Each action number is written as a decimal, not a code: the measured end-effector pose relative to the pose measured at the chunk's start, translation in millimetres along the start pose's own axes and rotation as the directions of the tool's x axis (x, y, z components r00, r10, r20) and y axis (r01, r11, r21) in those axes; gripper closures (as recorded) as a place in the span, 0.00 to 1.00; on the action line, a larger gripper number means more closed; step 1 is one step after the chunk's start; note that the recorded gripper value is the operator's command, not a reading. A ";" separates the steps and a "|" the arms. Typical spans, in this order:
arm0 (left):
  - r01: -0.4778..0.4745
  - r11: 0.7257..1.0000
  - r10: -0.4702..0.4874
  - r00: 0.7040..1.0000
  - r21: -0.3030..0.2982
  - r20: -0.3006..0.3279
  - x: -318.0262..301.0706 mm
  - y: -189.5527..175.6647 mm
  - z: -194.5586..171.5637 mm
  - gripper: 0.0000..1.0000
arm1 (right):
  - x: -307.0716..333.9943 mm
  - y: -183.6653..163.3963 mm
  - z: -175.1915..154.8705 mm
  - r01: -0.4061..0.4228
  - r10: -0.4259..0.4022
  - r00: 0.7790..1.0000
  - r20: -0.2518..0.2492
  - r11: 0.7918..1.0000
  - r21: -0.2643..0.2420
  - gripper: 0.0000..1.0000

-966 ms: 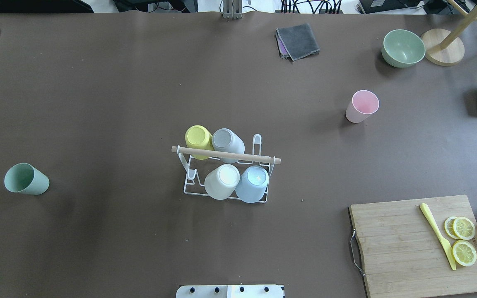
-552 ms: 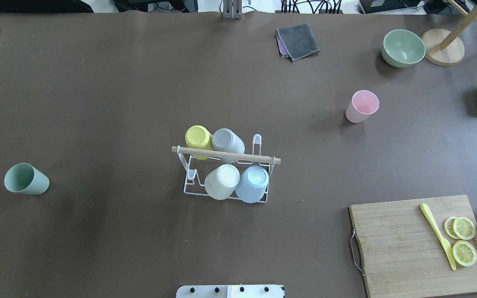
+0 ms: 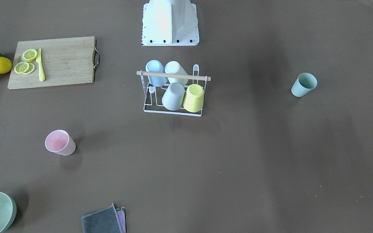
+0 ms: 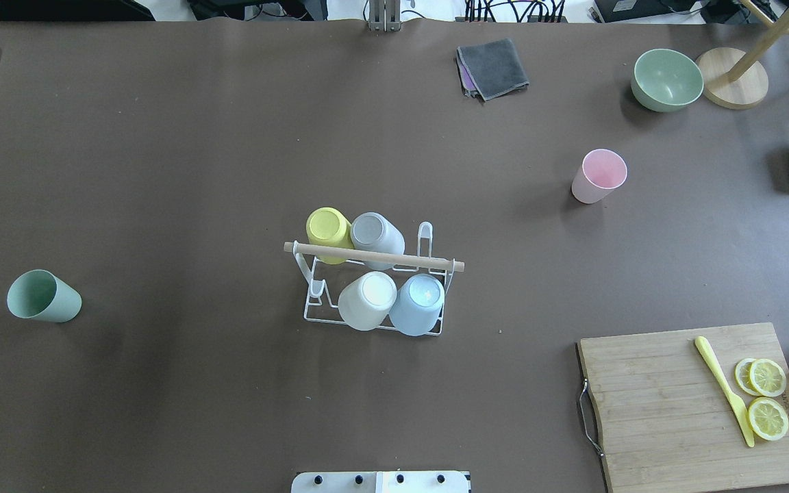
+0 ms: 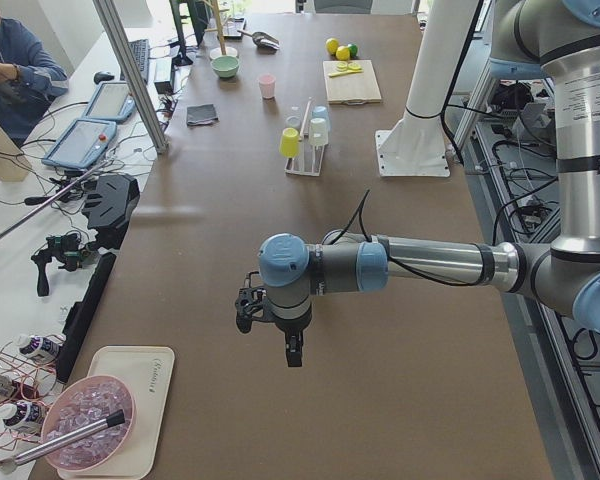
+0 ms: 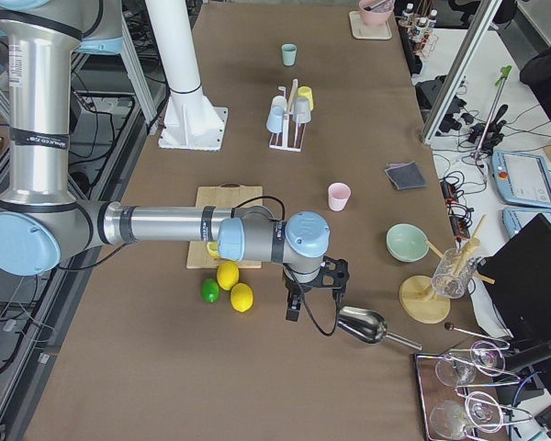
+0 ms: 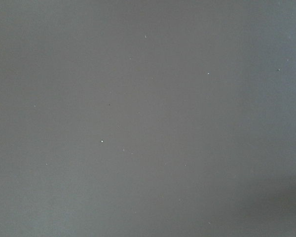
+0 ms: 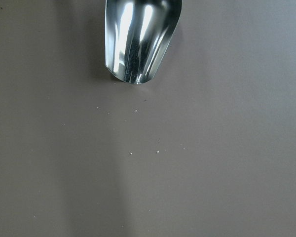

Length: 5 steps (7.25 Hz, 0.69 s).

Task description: Place cup on cup holder

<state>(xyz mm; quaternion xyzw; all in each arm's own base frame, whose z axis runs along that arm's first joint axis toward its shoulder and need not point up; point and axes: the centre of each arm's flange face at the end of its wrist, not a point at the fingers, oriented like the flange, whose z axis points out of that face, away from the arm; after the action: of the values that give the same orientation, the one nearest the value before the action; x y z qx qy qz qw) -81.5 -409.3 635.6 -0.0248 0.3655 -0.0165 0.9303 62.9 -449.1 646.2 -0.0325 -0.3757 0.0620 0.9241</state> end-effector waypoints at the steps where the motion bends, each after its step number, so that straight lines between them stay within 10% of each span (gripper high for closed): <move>1: -0.001 1.000 0.001 1.000 0.001 0.000 0.5 -0.6 -0.5 0.02 | 0.8 -0.4 0.8 -0.002 0.002 1.000 0.000 1.000 -0.002 0.00; 5: -0.018 1.000 0.018 1.000 0.015 0.009 5.1 -5.3 -6.6 0.02 | 1.3 -1.8 1.7 -0.006 0.006 1.000 0.001 1.000 -0.003 0.00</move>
<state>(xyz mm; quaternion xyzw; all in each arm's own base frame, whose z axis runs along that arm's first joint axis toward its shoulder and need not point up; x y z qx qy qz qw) -82.3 -415.1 627.7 -0.0147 0.3615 -0.0109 0.9322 62.8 -450.8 648.5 -0.0351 -0.3762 0.0639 0.9237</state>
